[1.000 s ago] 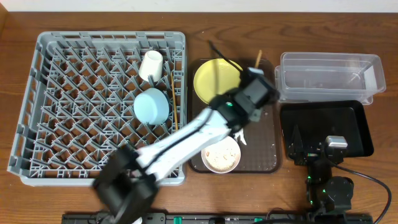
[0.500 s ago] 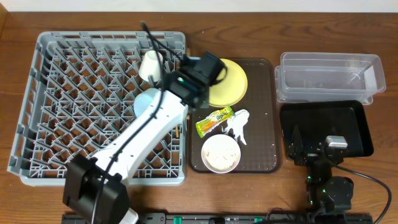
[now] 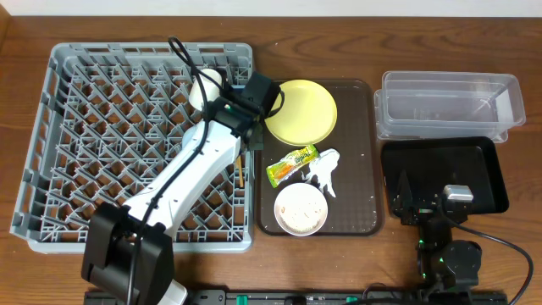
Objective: Sort waste into correct bins and load items into the dishwasher rack
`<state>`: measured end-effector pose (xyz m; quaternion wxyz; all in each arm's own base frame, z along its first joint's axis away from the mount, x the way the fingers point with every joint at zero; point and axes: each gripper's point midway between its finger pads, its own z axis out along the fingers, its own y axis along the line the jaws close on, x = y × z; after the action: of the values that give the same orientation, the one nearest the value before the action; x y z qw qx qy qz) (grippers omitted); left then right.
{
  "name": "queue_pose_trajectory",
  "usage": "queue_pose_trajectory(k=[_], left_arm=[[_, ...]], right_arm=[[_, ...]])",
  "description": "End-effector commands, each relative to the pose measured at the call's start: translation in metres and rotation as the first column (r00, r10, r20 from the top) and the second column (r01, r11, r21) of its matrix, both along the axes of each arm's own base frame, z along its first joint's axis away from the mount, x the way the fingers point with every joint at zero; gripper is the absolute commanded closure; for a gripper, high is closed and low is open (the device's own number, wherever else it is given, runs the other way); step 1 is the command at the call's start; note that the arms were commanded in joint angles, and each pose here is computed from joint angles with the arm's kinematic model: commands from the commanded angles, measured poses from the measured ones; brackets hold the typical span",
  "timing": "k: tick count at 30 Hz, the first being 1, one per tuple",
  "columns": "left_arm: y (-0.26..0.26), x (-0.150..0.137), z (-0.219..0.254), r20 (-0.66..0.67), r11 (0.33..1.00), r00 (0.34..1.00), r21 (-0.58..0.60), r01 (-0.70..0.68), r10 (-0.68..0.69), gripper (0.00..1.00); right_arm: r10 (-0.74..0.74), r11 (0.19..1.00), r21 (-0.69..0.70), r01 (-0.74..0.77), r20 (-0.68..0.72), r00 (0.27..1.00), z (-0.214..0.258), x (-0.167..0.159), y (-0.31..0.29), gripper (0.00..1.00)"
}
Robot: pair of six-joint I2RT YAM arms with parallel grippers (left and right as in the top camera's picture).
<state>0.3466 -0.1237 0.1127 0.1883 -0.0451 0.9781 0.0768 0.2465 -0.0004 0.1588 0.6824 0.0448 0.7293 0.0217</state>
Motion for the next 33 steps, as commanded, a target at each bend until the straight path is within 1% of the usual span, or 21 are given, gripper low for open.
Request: queue_pose_trajectory(k=[1,2,3,5,6,12,14,16,21,25,28,29,31,32,33], left_arm=[[0.007,0.001,-0.007,0.0,0.999,1.0,0.034,-0.009,0.009,0.88],[0.008,0.002,-0.006,0.003,0.999,1.0,0.04,-0.01,0.01,0.88],[0.008,0.002,-0.006,0.004,0.999,1.0,0.043,-0.008,0.008,0.84],[0.008,0.003,-0.006,0.005,0.999,1.0,0.046,0.004,-0.004,0.69],[0.008,0.003,-0.006,0.003,0.999,1.0,0.049,0.011,-0.011,0.67],[0.007,0.003,-0.003,0.011,0.999,1.0,0.044,0.012,-0.013,0.62],[0.006,0.004,0.004,0.029,0.999,0.999,0.034,0.011,-0.012,0.62],[0.005,0.006,0.016,0.06,1.0,0.998,0.01,0.011,-0.012,0.62],[0.006,0.006,0.063,0.187,0.998,0.982,-0.063,0.002,0.009,0.62],[0.035,0.001,0.102,0.274,0.995,0.96,-0.09,-0.033,0.057,0.59],[0.074,-0.002,0.124,0.328,0.99,0.934,-0.083,-0.118,0.139,0.53],[0.088,-0.004,0.13,0.343,0.984,0.923,-0.088,-0.154,0.176,0.51],[0.116,-0.009,0.138,0.356,0.969,0.901,-0.096,-0.229,0.249,0.4],[0.128,-0.012,0.14,0.356,0.961,0.892,-0.095,-0.261,0.278,0.27],[0.14,-0.016,0.141,0.354,0.951,0.883,-0.094,-0.295,0.309,0.22]], right_arm=[[-0.018,1.0,0.011,0.018,-0.001,1.0,-0.001,0.0,-0.003,0.01],[-0.018,1.0,0.011,0.018,-0.001,1.0,-0.001,0.0,-0.003,0.01],[-0.018,1.0,0.011,0.018,-0.002,1.0,-0.001,0.0,-0.003,0.01],[-0.018,1.0,0.011,0.018,-0.001,1.0,-0.001,0.0,-0.003,0.01],[-0.018,1.0,0.011,0.018,-0.002,1.0,-0.001,0.0,-0.003,0.01],[-0.018,1.0,0.011,0.018,-0.001,1.0,-0.001,0.0,-0.003,0.01],[-0.018,1.0,0.011,0.018,-0.002,1.0,-0.001,0.0,-0.003,0.01],[-0.018,1.0,0.011,0.018,-0.001,1.0,-0.001,0.0,-0.003,0.01],[-0.018,1.0,0.011,0.018,-0.001,1.0,-0.001,0.0,-0.003,0.01],[-0.018,1.0,0.011,0.018,-0.002,1.0,-0.001,0.0,-0.003,0.01],[-0.018,1.0,0.011,0.018,-0.001,1.0,-0.001,0.0,-0.003,0.01],[-0.018,1.0,0.011,0.018,-0.001,1.0,-0.001,0.0,-0.003,0.01],[-0.017,1.0,0.011,0.017,-0.001,1.0,-0.001,0.0,-0.003,0.01],[-0.017,1.0,0.011,0.017,-0.001,1.0,-0.001,0.0,-0.003,0.01],[-0.014,1.0,0.011,0.014,-0.002,1.0,-0.001,0.0,-0.003,0.01]])
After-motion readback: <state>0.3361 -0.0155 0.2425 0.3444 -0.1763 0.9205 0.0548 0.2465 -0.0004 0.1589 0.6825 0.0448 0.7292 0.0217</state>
